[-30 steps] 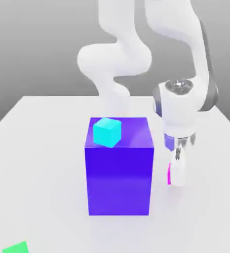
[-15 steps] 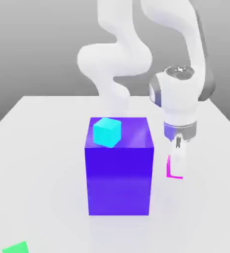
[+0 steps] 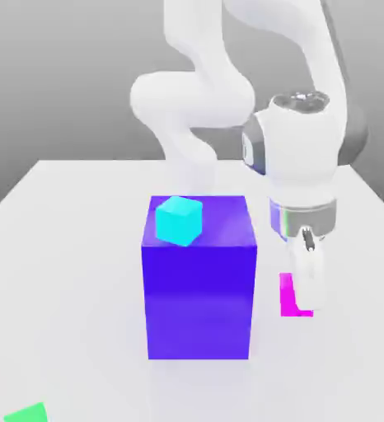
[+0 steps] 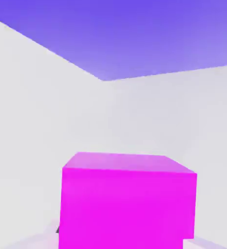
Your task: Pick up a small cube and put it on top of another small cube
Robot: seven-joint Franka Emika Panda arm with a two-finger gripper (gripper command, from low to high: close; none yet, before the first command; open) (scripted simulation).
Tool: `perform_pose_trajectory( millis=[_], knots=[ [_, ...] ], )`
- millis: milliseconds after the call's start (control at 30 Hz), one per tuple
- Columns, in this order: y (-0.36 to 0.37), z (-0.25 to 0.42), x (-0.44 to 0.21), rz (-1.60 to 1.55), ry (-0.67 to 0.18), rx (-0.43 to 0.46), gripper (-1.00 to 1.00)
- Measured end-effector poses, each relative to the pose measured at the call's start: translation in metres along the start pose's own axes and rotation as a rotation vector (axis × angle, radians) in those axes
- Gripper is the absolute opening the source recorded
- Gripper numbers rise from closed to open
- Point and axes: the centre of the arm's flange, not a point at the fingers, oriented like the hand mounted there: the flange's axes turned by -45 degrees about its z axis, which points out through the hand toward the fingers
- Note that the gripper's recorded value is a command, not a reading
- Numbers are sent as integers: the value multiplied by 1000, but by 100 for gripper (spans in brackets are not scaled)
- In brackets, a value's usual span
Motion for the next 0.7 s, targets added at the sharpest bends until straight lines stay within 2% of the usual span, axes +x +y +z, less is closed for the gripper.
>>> perform_pose_trajectory(
  millis=[133, 333, 567, 700],
  knots=[
    [-60, -27, 29, -89, -23, 47, -100],
    [-121, -31, 160, 151, 24, 4, -100],
    [-127, -20, 337, 474, 148, -67, -100],
    [-125, 5, 351, 554, 175, -56, -100]
  ],
)
